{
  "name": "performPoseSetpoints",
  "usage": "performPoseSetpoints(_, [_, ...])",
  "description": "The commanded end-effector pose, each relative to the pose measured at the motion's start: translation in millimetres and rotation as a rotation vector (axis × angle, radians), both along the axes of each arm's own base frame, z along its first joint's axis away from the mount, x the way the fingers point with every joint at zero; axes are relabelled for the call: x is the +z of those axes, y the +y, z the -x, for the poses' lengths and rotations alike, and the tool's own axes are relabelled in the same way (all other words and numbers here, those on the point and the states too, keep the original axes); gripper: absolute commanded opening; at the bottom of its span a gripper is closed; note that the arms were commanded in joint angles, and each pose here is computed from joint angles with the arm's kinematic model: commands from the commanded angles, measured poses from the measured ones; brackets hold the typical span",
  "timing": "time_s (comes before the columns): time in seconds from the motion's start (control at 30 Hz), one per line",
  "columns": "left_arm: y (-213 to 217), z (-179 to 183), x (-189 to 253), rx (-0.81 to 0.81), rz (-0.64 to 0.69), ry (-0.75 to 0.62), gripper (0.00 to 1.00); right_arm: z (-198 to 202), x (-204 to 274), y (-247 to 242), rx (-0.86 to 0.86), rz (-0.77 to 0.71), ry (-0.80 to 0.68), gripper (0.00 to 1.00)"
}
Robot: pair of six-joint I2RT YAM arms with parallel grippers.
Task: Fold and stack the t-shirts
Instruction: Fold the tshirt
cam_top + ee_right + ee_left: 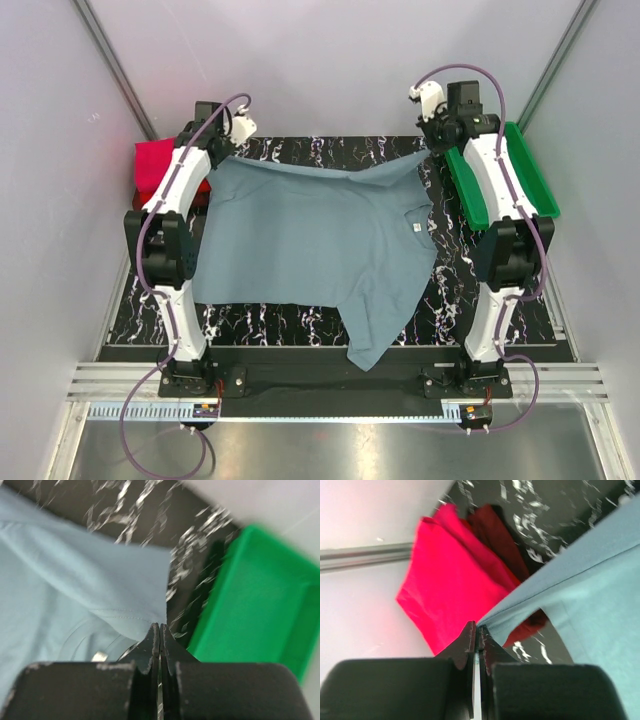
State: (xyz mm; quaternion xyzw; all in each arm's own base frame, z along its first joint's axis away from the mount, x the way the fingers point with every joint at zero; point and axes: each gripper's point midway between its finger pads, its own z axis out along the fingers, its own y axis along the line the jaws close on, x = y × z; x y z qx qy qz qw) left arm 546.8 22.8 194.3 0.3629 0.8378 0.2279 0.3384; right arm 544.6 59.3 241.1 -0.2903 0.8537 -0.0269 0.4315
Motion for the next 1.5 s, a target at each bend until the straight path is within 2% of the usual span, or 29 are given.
performPoseSetpoints(0.0, [0, 17, 14, 0.008, 0.050, -0.001, 0.00, 38, 5, 15, 0.021, -0.075, 0.069, 0.00])
performPoseSetpoints(0.17, [-4, 25, 4, 0.010, 0.067, 0.034, 0.00, 53, -2, 16, 0.028, -0.085, 0.109, 0.00])
performPoseSetpoints(0.63, [-4, 58, 2, 0.007, 0.073, 0.107, 0.00, 86, 22, 16, 0.022, -0.108, 0.115, 0.00])
performPoseSetpoints(1.03, [-7, 104, -45, 0.030, 0.105, 0.273, 0.00, 137, -26, 28, 0.036, -0.177, 0.299, 0.00])
performPoseSetpoints(1.47, [-3, 135, -105, 0.062, 0.087, 0.473, 0.00, 149, -66, 29, 0.040, -0.175, 0.407, 0.00])
